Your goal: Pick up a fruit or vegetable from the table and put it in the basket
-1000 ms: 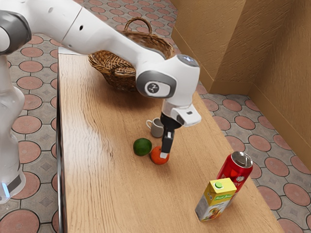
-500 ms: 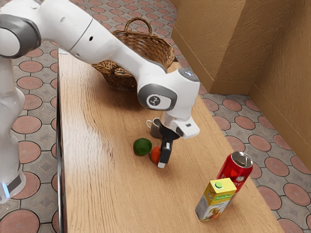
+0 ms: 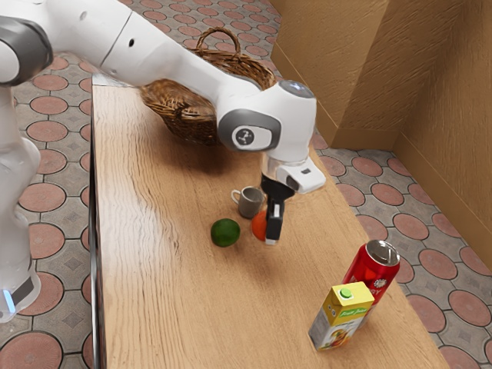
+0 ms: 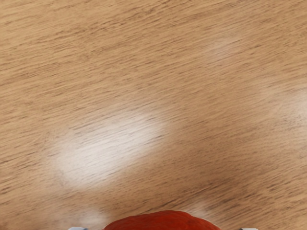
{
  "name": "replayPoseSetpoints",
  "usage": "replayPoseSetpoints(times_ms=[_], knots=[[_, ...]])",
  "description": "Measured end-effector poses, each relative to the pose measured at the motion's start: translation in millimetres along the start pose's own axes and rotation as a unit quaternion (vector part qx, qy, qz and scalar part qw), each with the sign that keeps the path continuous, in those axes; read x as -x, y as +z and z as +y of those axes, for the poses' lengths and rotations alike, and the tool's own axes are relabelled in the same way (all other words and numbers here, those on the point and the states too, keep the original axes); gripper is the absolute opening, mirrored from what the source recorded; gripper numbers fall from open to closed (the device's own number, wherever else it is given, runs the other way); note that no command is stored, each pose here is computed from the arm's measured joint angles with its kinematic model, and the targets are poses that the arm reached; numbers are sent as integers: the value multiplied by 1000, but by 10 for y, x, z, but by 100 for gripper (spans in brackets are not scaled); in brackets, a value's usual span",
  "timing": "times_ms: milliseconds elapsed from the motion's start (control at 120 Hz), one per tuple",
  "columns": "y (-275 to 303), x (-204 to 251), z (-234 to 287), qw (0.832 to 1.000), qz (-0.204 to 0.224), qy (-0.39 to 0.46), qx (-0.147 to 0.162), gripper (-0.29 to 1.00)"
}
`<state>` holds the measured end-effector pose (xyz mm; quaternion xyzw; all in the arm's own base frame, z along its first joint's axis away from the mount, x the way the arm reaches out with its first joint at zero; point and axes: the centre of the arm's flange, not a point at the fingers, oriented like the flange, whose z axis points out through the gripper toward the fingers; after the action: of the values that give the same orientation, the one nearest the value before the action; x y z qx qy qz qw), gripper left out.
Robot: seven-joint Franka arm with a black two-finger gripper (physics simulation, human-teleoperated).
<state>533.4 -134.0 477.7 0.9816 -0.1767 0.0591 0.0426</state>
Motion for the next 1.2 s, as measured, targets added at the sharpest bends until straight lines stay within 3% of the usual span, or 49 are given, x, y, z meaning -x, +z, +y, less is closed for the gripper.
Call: replayPoseSetpoints(times_ms=[108, 183, 342, 508, 908, 1200], knots=[[-959, -86, -555, 997, 67, -37, -20, 36], [-1499, 41, -1096, 992, 88, -78, -36, 38], [-2342, 206, -1487, 987, 101, -99, -72, 38], [-2865, 474, -2070, 979, 81, -149, -110, 38], [-3037, 1619, -3371, 950, 12, -287, -120, 38], [-3128, 2538, -4004, 921, -2, -369, -122, 38]])
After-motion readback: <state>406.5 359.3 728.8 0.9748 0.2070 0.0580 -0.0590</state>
